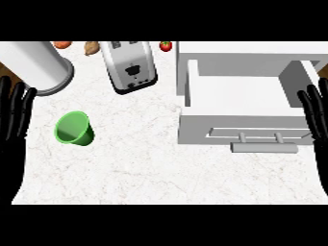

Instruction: Pick up the cup, place it into the drawer and close the drawer

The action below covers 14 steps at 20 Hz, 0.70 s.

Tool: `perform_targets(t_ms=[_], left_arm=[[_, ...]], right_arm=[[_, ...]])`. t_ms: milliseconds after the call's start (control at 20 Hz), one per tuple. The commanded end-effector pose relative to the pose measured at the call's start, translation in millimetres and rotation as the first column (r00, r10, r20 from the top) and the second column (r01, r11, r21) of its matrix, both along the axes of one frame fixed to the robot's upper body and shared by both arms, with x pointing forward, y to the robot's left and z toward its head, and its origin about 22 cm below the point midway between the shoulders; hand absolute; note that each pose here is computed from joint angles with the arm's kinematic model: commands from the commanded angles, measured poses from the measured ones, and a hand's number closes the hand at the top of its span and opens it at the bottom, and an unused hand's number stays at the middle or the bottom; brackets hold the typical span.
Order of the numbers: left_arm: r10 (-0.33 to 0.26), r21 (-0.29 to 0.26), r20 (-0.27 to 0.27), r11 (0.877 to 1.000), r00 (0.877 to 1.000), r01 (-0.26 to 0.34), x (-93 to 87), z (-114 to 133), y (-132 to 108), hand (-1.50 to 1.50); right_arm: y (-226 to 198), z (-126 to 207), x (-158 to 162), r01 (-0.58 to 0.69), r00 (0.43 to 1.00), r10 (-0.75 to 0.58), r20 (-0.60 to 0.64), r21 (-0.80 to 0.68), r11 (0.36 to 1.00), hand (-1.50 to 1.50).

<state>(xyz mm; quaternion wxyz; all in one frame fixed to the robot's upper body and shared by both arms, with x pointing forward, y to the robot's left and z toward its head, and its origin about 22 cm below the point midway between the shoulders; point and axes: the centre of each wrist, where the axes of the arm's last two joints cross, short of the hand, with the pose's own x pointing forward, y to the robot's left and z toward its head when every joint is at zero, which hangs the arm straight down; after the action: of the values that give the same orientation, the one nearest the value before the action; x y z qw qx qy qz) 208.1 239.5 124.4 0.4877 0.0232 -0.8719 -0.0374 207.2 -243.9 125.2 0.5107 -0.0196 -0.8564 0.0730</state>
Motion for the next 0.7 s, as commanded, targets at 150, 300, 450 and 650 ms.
perform_targets(t_ms=[150,300,450,650], left_arm=[[0.052,-0.008,-0.030,0.999,0.998,-0.052,7.4,-4,-2,-1.50],[0.067,-0.216,-0.161,0.971,0.985,-0.101,29.5,-12,-2,-1.50],[0.081,-0.245,-0.173,0.962,0.982,-0.122,21.7,-41,6,-1.50],[0.076,-0.252,-0.225,0.959,0.971,-0.134,34.4,-46,12,-1.50]], right_arm=[[4,1,5,0.042,0.998,-0.043,0.040,0.035,0.999,-1.50],[-2,2,0,0.019,1.000,-0.020,-0.018,-0.051,0.999,-1.50],[-8,-11,3,0.011,0.999,-0.013,-0.041,-0.045,0.999,-1.50],[-13,-9,5,0.021,0.999,-0.023,-0.032,-0.047,0.999,-1.50]])
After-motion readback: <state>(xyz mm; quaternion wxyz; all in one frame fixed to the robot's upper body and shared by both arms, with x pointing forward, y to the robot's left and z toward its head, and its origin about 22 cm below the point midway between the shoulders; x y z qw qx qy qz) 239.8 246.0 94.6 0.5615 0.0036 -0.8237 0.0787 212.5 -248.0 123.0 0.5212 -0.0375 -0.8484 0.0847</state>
